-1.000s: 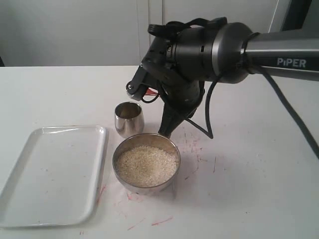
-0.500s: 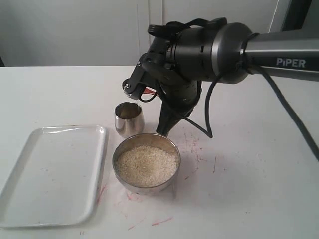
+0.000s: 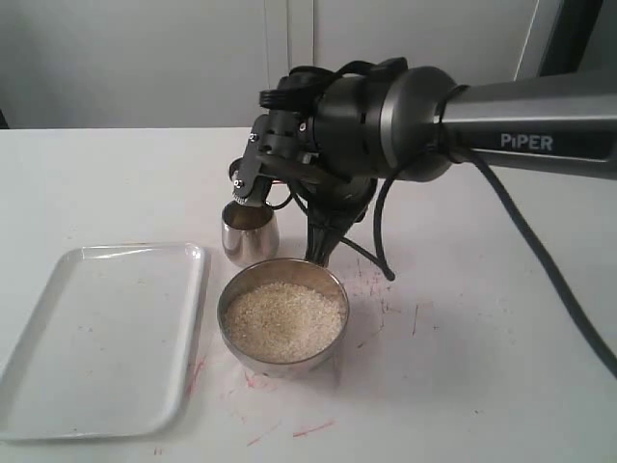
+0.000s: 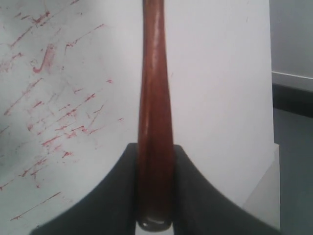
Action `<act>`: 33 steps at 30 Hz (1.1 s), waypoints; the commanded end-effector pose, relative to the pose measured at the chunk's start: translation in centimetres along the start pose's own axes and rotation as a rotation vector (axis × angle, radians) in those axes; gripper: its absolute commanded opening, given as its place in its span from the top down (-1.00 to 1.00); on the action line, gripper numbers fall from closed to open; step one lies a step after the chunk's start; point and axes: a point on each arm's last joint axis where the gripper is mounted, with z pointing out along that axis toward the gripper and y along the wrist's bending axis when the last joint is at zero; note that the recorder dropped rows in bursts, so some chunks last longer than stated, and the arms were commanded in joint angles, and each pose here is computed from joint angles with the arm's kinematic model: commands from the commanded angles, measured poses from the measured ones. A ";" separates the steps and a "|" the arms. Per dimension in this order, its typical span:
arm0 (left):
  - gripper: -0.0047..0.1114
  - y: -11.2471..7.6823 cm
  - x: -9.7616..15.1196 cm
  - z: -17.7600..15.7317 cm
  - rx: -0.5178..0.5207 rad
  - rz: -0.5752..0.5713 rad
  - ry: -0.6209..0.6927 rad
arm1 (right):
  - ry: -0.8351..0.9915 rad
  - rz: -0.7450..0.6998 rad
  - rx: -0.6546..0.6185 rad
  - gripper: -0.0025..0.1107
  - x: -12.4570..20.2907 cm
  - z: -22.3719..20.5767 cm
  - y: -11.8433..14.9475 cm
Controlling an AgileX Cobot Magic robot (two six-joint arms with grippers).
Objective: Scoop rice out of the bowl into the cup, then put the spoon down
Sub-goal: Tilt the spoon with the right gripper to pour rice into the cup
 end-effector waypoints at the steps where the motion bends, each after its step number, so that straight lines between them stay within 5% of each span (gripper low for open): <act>1: 0.67 -0.1 -0.2 0.0 0.007 -0.007 -0.012 | -0.002 -0.019 0.033 0.96 -0.1 -0.3 -0.3; 33: 0.67 -0.1 -0.2 0.0 0.007 -0.007 -0.012 | 0.061 -0.093 0.145 0.96 0.1 -0.8 -0.9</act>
